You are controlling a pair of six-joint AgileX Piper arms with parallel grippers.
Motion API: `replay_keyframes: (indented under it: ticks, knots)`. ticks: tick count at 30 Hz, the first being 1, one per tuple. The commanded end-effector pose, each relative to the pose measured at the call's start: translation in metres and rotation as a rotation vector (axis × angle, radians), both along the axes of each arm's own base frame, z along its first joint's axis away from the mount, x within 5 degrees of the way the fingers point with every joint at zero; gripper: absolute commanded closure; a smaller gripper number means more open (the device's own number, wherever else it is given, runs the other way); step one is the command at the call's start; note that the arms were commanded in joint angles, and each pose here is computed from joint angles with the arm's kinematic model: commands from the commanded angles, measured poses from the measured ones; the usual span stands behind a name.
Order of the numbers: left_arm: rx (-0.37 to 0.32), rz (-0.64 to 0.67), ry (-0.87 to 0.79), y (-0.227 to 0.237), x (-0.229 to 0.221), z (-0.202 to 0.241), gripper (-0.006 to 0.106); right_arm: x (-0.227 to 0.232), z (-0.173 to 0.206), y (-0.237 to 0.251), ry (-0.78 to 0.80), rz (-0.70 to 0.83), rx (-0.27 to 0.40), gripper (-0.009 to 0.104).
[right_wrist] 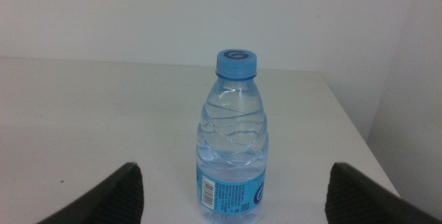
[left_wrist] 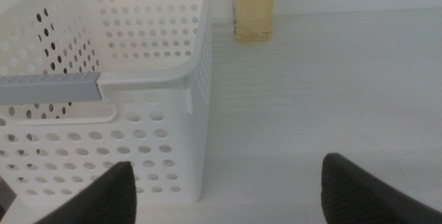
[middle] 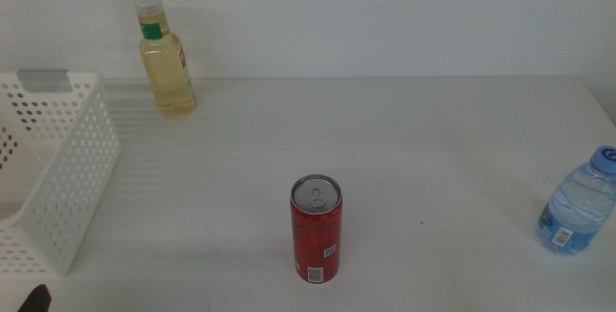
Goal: Use arms to grab the bottles and put them into the dustbin to the left of the table.
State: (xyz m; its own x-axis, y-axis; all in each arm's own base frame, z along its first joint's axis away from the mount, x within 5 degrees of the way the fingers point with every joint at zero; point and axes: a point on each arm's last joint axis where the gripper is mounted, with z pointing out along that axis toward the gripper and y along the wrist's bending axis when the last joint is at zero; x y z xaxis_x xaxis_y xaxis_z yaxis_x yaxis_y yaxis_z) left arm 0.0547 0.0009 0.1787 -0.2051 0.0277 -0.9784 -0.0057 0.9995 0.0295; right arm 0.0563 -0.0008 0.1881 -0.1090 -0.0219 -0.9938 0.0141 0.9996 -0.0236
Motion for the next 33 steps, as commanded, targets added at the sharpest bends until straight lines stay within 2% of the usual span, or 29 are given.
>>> replay_keyframes:
  ticks: [1, 6, 10, 14, 29, 33]
  knots:
    - [-0.001, -0.003, -0.099, 0.000, 0.001, 0.007, 0.016, -0.002, 0.011, -0.001, -0.110, -0.010, -0.012, 0.021]
    - [0.013, -0.005, -0.146, 0.000, 0.002, 0.012, 0.016, -0.002, 0.011, -0.001, -0.110, -0.010, -0.012, 0.021]
    - [-0.025, -0.023, -0.240, -0.002, 0.006, 0.023, 0.016, -0.002, 0.011, -0.001, -0.110, -0.010, -0.012, 0.021]
    - [-0.044, -0.115, -0.283, -0.008, 0.015, 0.030, 0.016, -0.002, 0.011, -0.001, -0.110, -0.010, -0.012, 0.021]
    - [-0.127, -0.541, -0.254, -0.062, 0.047, 0.026, 0.016, -0.002, 0.011, -0.001, -0.110, -0.010, -0.012, 0.021]
    - [-0.149, -0.613, -0.227, -0.076, 0.051, 0.020, 0.016, -0.002, 0.011, -0.001, -0.110, -0.010, -0.012, 0.021]
